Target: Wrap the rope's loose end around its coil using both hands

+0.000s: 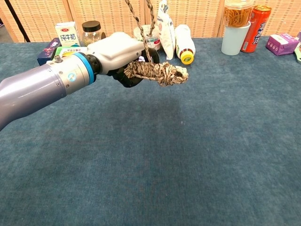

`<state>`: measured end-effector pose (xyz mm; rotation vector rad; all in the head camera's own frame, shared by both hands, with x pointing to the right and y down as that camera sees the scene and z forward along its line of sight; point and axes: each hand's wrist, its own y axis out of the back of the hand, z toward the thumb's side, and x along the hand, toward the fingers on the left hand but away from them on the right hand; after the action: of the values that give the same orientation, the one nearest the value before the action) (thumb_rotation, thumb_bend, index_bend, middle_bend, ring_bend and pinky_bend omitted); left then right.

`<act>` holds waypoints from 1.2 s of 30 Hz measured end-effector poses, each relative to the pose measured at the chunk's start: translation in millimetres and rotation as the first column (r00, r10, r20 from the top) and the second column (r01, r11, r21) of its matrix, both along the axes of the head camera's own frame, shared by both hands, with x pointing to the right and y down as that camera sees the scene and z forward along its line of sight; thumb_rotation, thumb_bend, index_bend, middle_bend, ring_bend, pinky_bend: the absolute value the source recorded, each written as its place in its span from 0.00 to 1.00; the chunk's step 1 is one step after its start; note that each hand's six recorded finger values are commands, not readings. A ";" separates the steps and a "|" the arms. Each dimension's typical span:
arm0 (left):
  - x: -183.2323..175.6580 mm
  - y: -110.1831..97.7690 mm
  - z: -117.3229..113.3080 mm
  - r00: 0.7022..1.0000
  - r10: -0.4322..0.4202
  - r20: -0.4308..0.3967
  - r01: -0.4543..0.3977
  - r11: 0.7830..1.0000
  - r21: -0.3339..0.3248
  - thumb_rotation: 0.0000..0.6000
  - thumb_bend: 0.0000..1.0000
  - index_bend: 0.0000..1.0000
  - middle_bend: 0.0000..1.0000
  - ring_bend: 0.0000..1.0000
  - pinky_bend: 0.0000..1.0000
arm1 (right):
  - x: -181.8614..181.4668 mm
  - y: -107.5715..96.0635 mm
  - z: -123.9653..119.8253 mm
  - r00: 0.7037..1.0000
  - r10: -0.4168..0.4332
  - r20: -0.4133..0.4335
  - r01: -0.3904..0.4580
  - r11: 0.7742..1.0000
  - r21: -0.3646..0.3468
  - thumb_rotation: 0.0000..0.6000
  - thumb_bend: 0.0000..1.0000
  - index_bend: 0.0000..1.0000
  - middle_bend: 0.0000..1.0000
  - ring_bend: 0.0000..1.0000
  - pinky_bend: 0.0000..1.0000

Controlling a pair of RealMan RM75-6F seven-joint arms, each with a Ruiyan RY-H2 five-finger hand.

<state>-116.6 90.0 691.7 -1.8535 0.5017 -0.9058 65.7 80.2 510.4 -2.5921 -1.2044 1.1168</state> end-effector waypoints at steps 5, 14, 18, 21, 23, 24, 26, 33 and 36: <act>0.1 4.9 0.2 1.000 0.022 0.004 -0.022 1.000 0.007 1.00 0.65 0.51 0.40 0.50 0.69 | 6.5 -14.1 4.3 0.999 0.047 -0.023 -0.048 0.999 -0.004 1.00 0.59 0.70 0.04 0.00 0.00; -0.7 14.2 -1.9 0.998 0.063 0.004 -0.063 0.998 0.015 1.00 0.65 0.51 0.40 0.50 0.69 | 22.3 -39.6 14.3 0.991 0.118 -0.069 -0.118 0.993 0.002 1.00 0.59 0.70 0.04 0.00 0.00; -2.2 17.9 -5.8 0.997 0.077 -0.010 -0.077 0.997 0.017 1.00 0.65 0.51 0.40 0.50 0.69 | 36.2 -54.2 21.9 0.982 0.161 -0.103 -0.161 0.987 0.009 1.00 0.59 0.70 0.04 0.00 0.00; -3.5 19.9 -9.6 0.996 0.086 -0.021 -0.086 0.996 0.019 1.00 0.65 0.51 0.40 0.50 0.69 | 48.5 -63.3 30.0 0.973 0.191 -0.133 -0.191 0.982 0.011 1.00 0.59 0.70 0.04 0.00 0.00; -4.6 21.0 -12.0 0.995 0.092 -0.026 -0.091 0.996 0.021 1.00 0.65 0.51 0.40 0.50 0.69 | 56.5 -68.6 36.5 0.967 0.208 -0.151 -0.208 0.978 0.010 1.00 0.59 0.70 0.04 0.00 0.00; -5.5 21.4 -13.1 0.995 0.094 -0.028 -0.094 0.995 0.023 1.00 0.65 0.51 0.40 0.50 0.69 | 59.5 -70.4 39.0 0.964 0.213 -0.157 -0.215 0.977 0.009 1.00 0.58 0.70 0.04 0.00 0.00; -6.4 22.1 -14.3 0.995 0.098 -0.030 -0.097 0.995 0.025 1.00 0.65 0.51 0.40 0.50 0.69 | 66.0 -74.4 44.5 0.958 0.229 -0.171 -0.231 0.973 0.010 1.00 0.59 0.70 0.04 0.00 0.00; -10.5 25.3 -20.1 0.993 0.113 -0.045 -0.113 0.993 0.021 1.00 0.65 0.51 0.40 0.50 0.69 | 86.5 -84.3 66.6 0.937 0.281 -0.207 -0.287 0.958 0.004 1.00 0.59 0.70 0.04 0.00 0.00; -11.9 26.1 -21.5 0.992 0.117 -0.049 -0.116 0.993 0.019 1.00 0.65 0.51 0.40 0.50 0.69 | 94.3 -86.4 75.7 0.929 0.292 -0.226 -0.299 0.954 0.007 1.00 0.59 0.70 0.04 0.00 0.00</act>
<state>-128.5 116.0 670.2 -1.8743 0.4250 -0.7766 160.0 -6.2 586.2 -2.2710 -1.5666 1.4432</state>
